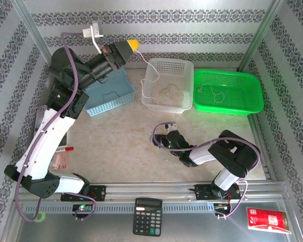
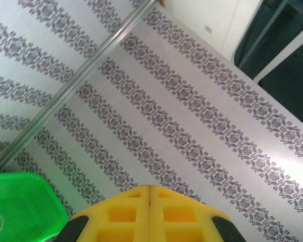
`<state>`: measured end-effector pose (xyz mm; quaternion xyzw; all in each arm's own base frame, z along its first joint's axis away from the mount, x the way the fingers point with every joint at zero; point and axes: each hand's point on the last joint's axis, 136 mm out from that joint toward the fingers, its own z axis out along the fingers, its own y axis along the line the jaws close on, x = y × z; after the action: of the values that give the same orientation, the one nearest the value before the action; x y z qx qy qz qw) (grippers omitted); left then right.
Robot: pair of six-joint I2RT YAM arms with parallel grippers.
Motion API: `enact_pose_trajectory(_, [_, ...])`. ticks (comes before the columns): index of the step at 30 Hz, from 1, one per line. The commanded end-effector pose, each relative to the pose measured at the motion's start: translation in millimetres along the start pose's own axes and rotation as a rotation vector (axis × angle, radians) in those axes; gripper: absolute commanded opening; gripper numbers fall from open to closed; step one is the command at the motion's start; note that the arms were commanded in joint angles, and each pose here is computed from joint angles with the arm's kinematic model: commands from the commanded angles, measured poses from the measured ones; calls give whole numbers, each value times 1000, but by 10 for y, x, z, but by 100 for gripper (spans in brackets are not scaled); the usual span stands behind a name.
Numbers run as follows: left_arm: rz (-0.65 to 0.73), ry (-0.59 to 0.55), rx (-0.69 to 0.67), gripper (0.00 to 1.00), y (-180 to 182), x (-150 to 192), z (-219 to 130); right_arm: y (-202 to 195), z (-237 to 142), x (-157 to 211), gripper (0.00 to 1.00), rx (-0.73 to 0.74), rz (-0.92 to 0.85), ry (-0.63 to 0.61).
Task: Untangle the cables
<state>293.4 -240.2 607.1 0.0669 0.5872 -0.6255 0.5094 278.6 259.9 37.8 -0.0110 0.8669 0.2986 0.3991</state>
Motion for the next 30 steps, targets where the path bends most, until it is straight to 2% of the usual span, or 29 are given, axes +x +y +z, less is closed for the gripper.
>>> enact_pose_trajectory(1, [66, -3, 25, 0, -162, -97, -37, -34, -18, -5, 55, 2, 31, -28])
enact_pose_trajectory(6, [64, 12, 7, 0, -89, -43, -45, 116, -97, -111, 58, -56, 37, -44])
enact_pose_trajectory(14, [39, 38, -69, 0, 307, 239, -129, 384, -393, -425, 61, -121, 8, -79])
enact_pose_trajectory(22, [45, 98, -164, 0, 688, 574, -271, 202, -807, -894, 61, -10, -8, -148])
enact_pose_trajectory(30, [79, 141, -194, 0, 813, 746, -368, -116, -1218, -1319, 61, 132, -52, -183])
